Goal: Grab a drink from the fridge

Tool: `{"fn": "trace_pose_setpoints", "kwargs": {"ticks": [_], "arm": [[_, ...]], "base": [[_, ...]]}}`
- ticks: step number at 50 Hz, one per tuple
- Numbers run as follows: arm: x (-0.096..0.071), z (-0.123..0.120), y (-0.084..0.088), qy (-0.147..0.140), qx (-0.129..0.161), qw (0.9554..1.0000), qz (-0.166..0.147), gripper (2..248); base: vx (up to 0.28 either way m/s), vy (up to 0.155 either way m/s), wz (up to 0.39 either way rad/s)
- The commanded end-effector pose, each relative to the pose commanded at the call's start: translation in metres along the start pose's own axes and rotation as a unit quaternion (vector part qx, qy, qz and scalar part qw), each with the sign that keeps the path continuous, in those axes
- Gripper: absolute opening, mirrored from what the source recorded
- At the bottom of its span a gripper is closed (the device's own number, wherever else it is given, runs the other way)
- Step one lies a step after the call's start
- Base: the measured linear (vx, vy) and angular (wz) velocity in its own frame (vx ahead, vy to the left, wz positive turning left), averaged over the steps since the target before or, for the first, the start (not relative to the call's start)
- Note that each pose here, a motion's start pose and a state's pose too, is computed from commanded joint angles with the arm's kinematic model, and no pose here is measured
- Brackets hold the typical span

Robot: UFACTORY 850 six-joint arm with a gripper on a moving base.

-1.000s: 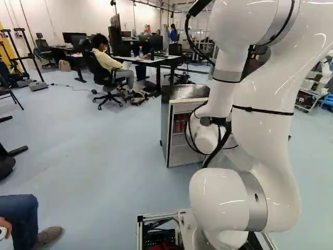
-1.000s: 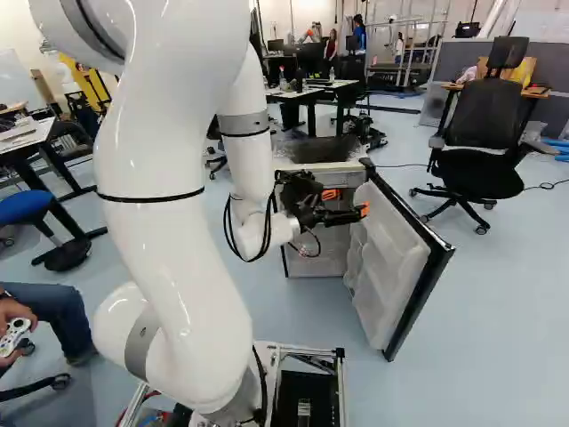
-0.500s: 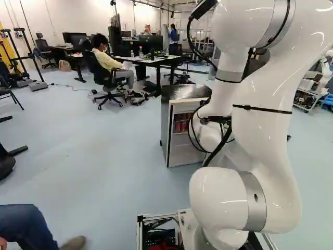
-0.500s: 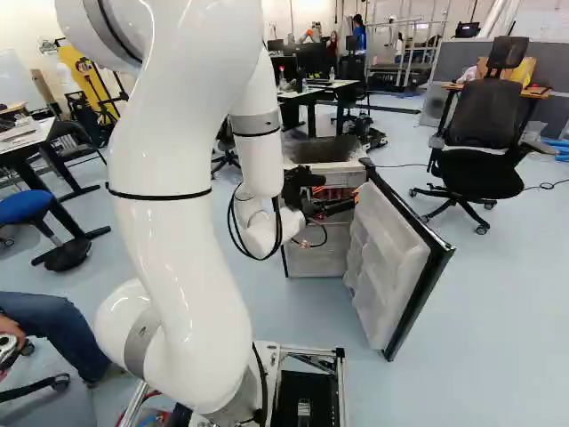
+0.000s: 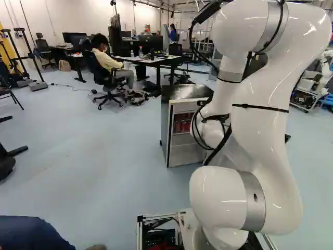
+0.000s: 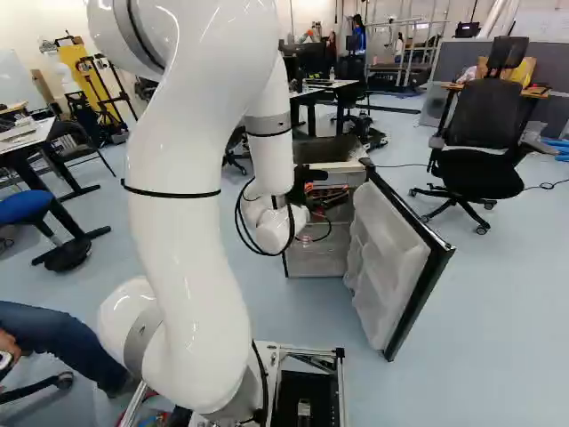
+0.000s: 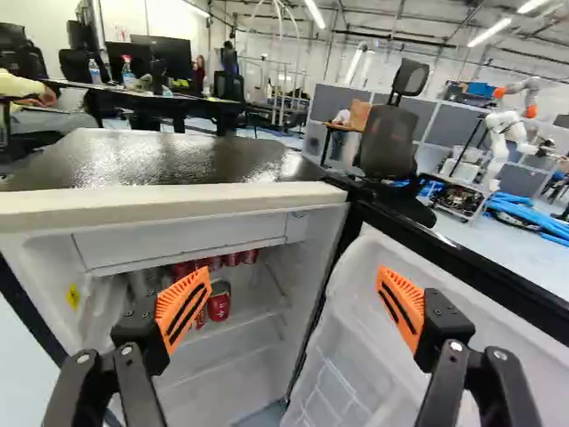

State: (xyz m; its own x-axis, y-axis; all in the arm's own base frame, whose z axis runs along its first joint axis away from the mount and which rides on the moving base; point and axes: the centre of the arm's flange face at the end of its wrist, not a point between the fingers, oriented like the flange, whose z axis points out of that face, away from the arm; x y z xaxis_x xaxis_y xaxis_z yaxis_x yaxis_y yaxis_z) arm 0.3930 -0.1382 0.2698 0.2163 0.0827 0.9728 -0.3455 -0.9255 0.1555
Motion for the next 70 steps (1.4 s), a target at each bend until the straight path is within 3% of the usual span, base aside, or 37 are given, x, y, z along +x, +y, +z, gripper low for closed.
{"fn": "trace_pose_setpoints", "kwargs": {"ticks": [13,27,49,70], "arm": [[-0.017,0.022,-0.007,-0.033,0.062,0.9974,-0.012,247],[-0.04,0.046,-0.012,-0.074,0.121,0.9895,-0.028,247],[-0.073,0.084,-0.013,-0.116,0.128,0.9845,-0.032,247],[-0.104,0.101,-0.027,-0.163,0.143,0.9753,-0.039,247]], "base": [[0.0,0.0,0.0],[0.0,0.0,0.0],[0.0,0.0,0.0],[0.0,0.0,0.0]]}}
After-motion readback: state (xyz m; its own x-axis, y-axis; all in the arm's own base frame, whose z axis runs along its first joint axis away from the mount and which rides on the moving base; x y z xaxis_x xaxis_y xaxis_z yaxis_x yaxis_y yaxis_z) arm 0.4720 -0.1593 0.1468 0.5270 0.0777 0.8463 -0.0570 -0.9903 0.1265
